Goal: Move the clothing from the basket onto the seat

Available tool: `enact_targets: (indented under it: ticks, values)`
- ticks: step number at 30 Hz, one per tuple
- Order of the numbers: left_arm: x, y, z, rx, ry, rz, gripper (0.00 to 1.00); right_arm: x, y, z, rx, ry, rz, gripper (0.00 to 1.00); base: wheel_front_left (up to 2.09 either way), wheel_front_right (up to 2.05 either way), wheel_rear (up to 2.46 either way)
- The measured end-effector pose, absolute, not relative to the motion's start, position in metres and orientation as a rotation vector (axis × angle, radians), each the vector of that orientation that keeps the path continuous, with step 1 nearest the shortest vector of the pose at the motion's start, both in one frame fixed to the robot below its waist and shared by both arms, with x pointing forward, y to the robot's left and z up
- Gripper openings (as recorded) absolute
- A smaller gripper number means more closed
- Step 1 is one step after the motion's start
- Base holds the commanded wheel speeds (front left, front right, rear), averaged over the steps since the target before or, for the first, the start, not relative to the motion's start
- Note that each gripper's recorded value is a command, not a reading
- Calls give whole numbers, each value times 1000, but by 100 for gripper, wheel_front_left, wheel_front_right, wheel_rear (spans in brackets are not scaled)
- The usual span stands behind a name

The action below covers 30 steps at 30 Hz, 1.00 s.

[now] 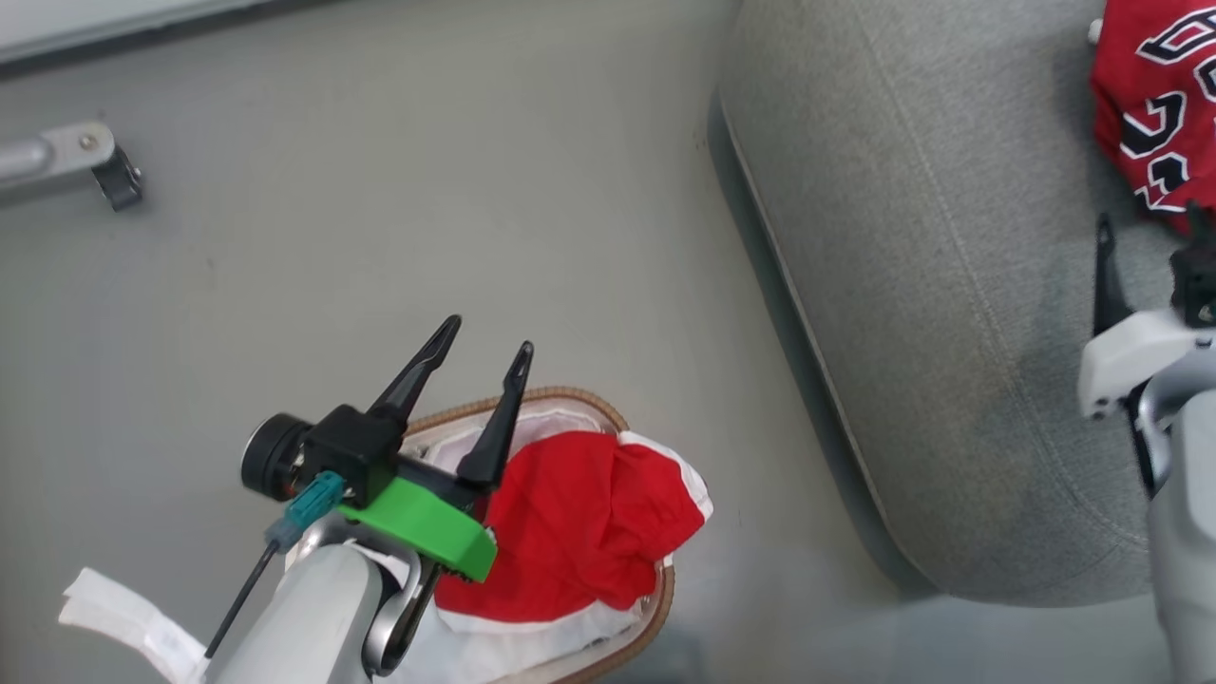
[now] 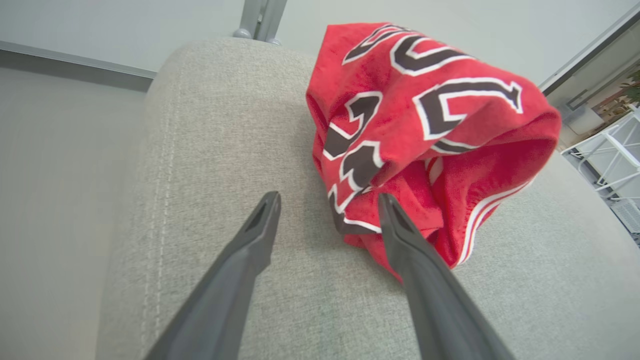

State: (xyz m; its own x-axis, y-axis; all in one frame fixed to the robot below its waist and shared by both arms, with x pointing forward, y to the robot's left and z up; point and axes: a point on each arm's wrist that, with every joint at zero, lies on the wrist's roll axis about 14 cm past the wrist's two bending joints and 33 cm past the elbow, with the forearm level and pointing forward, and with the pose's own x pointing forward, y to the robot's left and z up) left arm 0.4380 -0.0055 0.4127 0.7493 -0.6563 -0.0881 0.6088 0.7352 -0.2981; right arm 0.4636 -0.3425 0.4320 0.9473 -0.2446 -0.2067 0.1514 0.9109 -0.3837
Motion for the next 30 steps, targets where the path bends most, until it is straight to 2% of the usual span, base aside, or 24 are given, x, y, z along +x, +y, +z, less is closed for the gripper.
enact_targets:
  ticks: [4,12,20,25,30]
  values:
    - [437,12,424,-261,175,-620,100,449,-316,445,-284,194,-165,100,0,0,0]
    - [431,75,439,-214,138,-411,100,444,-253,491,-170,25,-18,100,0,0,0]
    - [417,156,445,-149,109,-159,100,452,-165,509,-85,-51,190,100,0,0,0]
    - [400,197,450,-155,88,-21,100,449,-128,512,-61,-68,280,100,0,0,0]
    - [378,209,451,-151,88,25,100,438,-110,510,-41,-61,322,100,0,0,0]
